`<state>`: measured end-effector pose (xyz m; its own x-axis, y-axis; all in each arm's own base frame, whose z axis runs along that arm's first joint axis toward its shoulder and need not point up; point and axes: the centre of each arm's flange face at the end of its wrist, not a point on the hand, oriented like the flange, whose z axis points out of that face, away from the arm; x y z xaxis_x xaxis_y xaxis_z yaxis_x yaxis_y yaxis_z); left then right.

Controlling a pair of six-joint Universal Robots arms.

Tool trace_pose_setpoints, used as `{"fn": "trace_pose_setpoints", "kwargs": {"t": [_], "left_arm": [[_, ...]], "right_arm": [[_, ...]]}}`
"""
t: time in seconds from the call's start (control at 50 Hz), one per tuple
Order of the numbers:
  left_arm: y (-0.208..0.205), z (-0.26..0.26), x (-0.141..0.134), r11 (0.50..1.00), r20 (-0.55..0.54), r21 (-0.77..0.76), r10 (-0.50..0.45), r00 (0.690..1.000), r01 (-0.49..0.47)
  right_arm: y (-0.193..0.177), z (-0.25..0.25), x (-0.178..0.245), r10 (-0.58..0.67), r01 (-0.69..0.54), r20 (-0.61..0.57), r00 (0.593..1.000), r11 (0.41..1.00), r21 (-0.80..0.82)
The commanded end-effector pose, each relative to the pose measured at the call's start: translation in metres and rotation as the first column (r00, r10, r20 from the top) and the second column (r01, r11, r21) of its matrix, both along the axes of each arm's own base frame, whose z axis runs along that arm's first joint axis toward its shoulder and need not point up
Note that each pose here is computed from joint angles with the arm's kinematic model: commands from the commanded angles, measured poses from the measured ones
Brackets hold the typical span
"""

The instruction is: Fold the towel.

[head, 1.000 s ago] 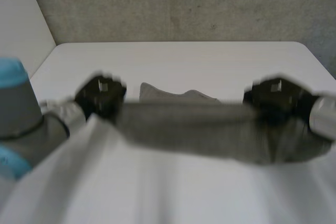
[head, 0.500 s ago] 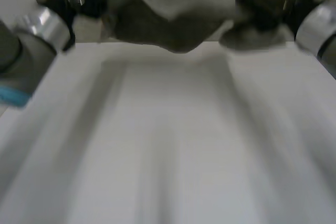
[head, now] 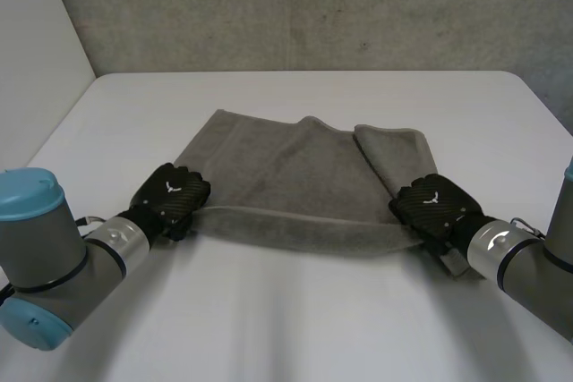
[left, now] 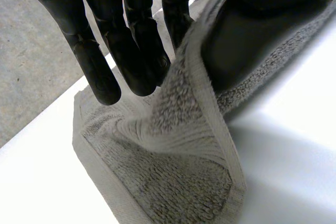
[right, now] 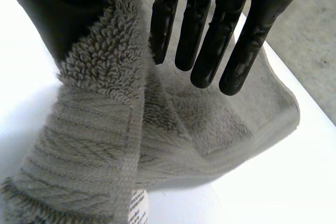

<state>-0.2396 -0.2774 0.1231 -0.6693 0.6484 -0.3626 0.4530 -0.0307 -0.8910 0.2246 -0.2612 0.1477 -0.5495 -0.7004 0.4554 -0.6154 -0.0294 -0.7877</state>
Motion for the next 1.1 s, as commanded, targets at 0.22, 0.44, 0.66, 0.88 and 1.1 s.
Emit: {"fn": "trace_pose_setpoints", "kwargs": {"t": [0.22,0.44,0.66,0.88,1.1], "left_arm": [[-0.004,-0.006,0.005,1.0,0.007,0.013,0.023,1.0,-0.023],[-0.006,-0.006,0.007,0.999,0.014,0.009,0.044,0.999,-0.045],[-0.007,-0.008,0.007,0.999,0.018,0.013,0.047,0.999,-0.047],[-0.006,-0.012,0.008,0.998,0.022,0.027,0.048,0.999,-0.049],[-0.006,-0.012,0.008,0.998,0.023,0.03,0.048,0.999,-0.049]], "right_arm": [[-0.019,0.004,-0.035,-0.147,0.148,-0.018,0.989,0.97,0.19],[-0.013,0.003,-0.044,-0.163,0.17,-0.048,0.985,0.92,0.352],[-0.013,0.015,-0.05,-0.142,0.128,0.003,0.99,0.897,0.423],[-0.015,0.023,-0.057,-0.161,0.144,0.003,0.987,0.894,0.424],[-0.012,0.025,-0.058,-0.141,0.134,-0.017,0.99,0.894,0.427]]}}
